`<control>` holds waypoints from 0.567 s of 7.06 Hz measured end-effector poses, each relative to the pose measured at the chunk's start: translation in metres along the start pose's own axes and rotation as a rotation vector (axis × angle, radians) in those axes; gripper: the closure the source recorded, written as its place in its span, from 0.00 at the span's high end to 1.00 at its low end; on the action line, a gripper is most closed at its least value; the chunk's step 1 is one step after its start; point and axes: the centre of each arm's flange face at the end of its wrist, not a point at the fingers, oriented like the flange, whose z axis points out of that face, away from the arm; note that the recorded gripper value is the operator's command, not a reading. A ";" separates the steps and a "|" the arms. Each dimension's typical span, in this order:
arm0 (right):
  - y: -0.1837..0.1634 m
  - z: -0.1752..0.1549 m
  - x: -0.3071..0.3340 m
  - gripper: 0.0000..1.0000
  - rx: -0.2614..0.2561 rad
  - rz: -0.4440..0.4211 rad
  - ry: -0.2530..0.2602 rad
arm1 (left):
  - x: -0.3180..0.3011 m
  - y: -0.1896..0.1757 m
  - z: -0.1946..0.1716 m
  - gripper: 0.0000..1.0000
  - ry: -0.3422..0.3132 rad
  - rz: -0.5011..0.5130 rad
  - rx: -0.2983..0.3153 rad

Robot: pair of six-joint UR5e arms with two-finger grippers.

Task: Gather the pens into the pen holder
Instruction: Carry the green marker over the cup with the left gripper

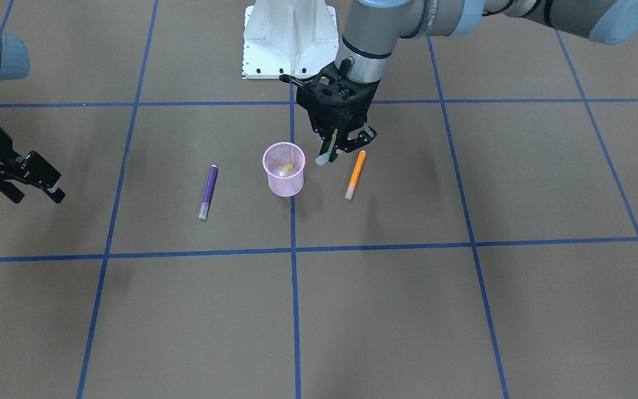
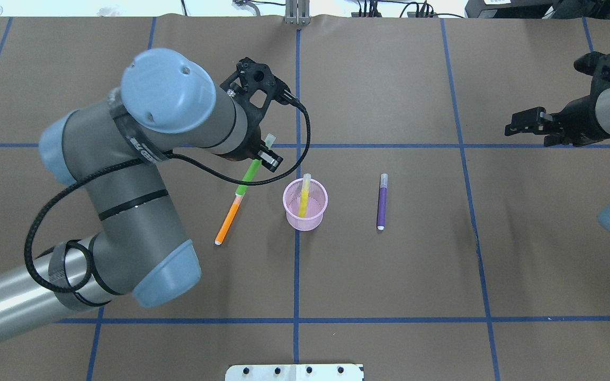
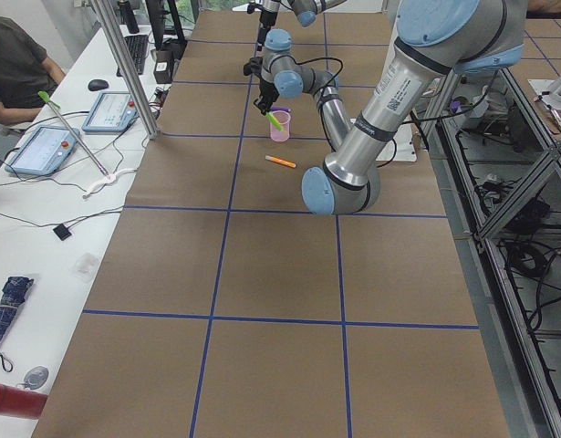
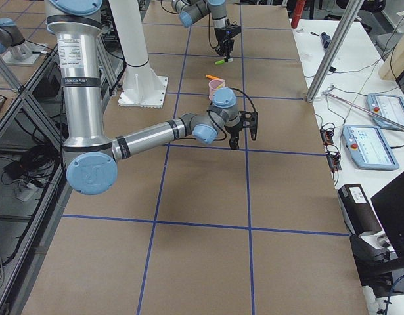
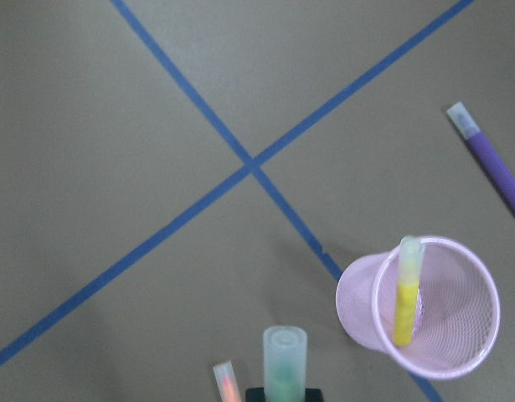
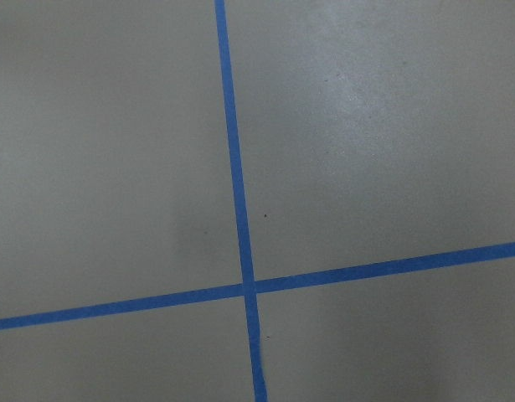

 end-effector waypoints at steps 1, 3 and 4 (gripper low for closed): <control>0.000 0.001 0.001 0.99 0.000 0.001 0.002 | 0.023 -0.003 -0.001 0.00 -0.033 -0.040 0.054; -0.001 0.003 0.004 0.99 -0.002 0.004 0.007 | 0.064 0.006 0.003 0.00 -0.087 -0.120 0.150; -0.001 0.004 0.005 0.99 -0.002 0.006 0.010 | 0.076 0.008 0.004 0.00 -0.092 -0.127 0.194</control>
